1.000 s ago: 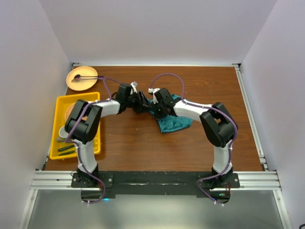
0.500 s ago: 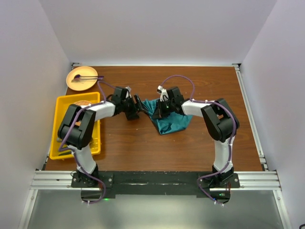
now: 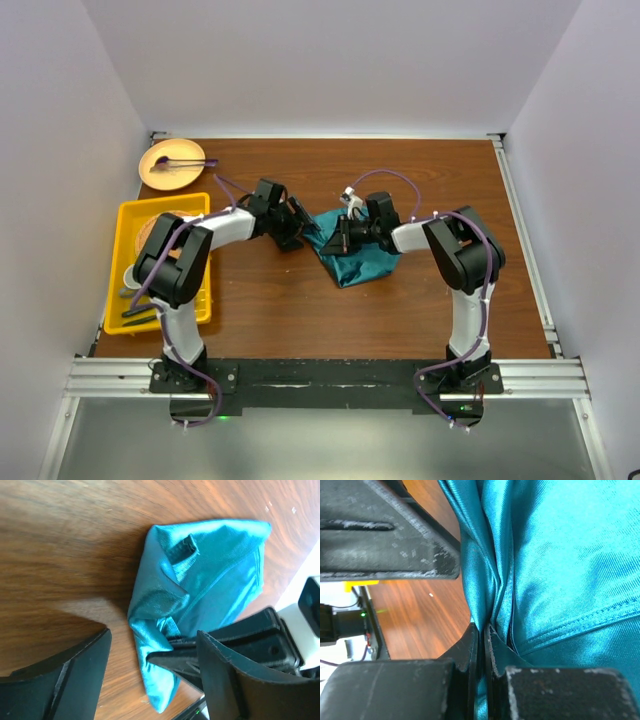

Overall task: Fold the napkin, place the utensils inside, and roll it up
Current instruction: Roll the napkin with the utensil

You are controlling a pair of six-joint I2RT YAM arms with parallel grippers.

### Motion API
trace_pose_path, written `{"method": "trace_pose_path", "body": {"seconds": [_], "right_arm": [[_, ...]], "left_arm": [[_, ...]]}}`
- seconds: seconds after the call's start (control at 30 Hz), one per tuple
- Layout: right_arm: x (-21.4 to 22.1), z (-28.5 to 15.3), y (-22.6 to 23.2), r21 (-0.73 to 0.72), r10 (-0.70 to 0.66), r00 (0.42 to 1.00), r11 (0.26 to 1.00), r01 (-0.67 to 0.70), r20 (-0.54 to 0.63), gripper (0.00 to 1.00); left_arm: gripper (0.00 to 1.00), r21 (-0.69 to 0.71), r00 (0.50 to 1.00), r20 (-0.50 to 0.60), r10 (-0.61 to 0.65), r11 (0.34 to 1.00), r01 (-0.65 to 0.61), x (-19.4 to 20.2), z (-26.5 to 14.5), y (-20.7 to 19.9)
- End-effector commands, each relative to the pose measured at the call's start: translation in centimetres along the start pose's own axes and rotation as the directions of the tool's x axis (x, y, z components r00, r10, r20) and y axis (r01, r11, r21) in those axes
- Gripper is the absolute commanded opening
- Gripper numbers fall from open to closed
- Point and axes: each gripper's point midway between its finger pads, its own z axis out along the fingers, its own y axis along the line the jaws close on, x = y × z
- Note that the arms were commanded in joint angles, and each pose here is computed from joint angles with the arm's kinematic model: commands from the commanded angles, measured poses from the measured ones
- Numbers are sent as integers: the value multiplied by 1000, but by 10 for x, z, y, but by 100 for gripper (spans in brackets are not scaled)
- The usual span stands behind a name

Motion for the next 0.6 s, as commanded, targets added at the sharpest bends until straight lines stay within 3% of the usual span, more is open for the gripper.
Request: {"method": "trace_pose_path", "body": {"seconds": [0.0,0.13,0.3,0.43,0.57], "right_arm": [[27,6,-22,29,63,998,998,-62,-32,0],[27,5,-20,20,55,998,998,-55,-33,0],[26,3,-18,23,38,999,999,-37,-36,0],[25,0,-17,27,20,999,999,-19,-39,0],[29,-2,-18,35,-2,998,999,4,-58,0]], "left_arm": [[73,-276,999,32,-33,960,40,11,18,48],[72,-375,997,73,-21,926,47,14,26,68],[59,-516,992,106,61,857,2,4,36,104],[21,-544,988,118,101,839,-21,1,39,120],[6,-545,981,119,151,836,-62,-5,35,114]]}}
